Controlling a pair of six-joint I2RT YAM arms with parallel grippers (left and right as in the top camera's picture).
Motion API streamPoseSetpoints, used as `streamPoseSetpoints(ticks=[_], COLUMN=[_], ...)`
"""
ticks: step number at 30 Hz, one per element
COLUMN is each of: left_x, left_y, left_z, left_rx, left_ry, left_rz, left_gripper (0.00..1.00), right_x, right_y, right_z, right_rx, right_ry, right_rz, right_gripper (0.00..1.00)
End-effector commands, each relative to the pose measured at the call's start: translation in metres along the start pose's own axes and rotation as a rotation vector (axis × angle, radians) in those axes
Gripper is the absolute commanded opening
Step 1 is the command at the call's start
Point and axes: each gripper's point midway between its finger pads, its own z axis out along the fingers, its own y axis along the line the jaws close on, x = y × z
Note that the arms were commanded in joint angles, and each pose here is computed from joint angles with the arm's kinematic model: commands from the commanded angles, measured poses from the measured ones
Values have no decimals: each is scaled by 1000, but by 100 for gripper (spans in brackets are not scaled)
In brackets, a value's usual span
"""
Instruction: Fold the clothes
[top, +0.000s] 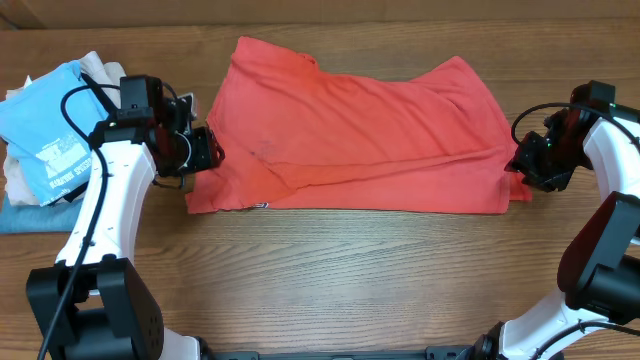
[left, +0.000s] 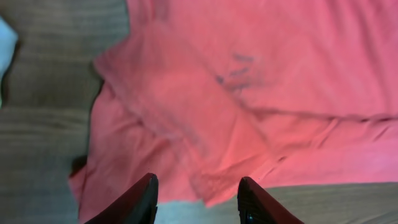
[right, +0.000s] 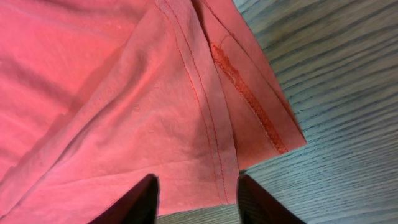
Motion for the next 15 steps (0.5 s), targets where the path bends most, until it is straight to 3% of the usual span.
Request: streamPoseSetpoints(ticks=[1, 8, 15], left_x=[20, 60, 78], left_y=[8, 20, 40], left_z=[15, 50, 69], left_rx=[-53, -65, -129], left_ry=[60, 118, 106], left_rz=[0, -2, -32], left_gripper=[45, 46, 49], right_x=[0, 7, 22], right_y=[-6, -9, -7], right_z=[3, 9, 30], right_rx=[35, 42, 26], right_ry=[6, 48, 152], right_rz=[4, 12, 11], right_gripper=[52, 55, 55])
